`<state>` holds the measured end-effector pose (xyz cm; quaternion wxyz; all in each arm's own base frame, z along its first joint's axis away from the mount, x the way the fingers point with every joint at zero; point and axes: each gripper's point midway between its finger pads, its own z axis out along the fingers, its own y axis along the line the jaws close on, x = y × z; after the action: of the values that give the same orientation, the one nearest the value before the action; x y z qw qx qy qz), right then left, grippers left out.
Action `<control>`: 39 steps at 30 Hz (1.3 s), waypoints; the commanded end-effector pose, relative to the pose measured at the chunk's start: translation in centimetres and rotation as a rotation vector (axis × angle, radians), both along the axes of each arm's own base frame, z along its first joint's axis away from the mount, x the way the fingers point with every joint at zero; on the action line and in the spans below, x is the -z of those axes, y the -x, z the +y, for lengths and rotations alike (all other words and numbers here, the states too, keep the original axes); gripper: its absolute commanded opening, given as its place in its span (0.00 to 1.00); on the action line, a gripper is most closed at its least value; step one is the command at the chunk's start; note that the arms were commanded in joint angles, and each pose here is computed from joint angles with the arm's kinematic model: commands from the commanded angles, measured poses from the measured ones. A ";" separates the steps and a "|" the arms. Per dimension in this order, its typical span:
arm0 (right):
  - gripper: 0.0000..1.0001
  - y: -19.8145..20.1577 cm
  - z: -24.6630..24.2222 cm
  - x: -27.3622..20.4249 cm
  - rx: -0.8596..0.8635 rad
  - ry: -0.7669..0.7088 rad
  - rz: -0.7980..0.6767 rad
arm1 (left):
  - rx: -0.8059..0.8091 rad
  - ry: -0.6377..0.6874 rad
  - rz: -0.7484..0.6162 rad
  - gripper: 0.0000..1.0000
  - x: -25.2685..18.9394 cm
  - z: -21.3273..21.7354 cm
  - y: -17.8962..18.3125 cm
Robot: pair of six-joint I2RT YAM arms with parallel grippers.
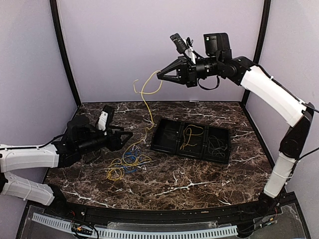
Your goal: Untangle the cables
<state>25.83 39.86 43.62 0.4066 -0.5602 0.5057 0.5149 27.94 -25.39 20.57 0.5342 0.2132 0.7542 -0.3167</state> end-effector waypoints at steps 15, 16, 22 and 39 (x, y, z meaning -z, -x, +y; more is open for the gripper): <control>0.00 2.1 1.7 -1.7 -0.039 -0.026 -0.080 | 0.315 -0.112 0.079 0.43 3.5 -6.3 0.1; 0.00 2.0 1.7 -1.7 -0.039 -0.025 -0.080 | 0.316 -0.111 0.078 0.41 3.5 -6.3 0.1; 0.00 1.5 2.0 -1.1 -0.027 -0.015 -0.084 | 0.334 -0.102 0.083 0.32 3.4 -6.2 0.8; 0.00 0.2 2.3 0.7 0.029 0.032 -0.120 | 0.271 -0.149 0.027 0.00 1.8 -5.1 0.1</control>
<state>25.46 42.14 43.13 0.4199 -0.5828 0.4957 0.4881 27.31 -31.22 15.33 0.4127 0.3553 0.7611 -0.3524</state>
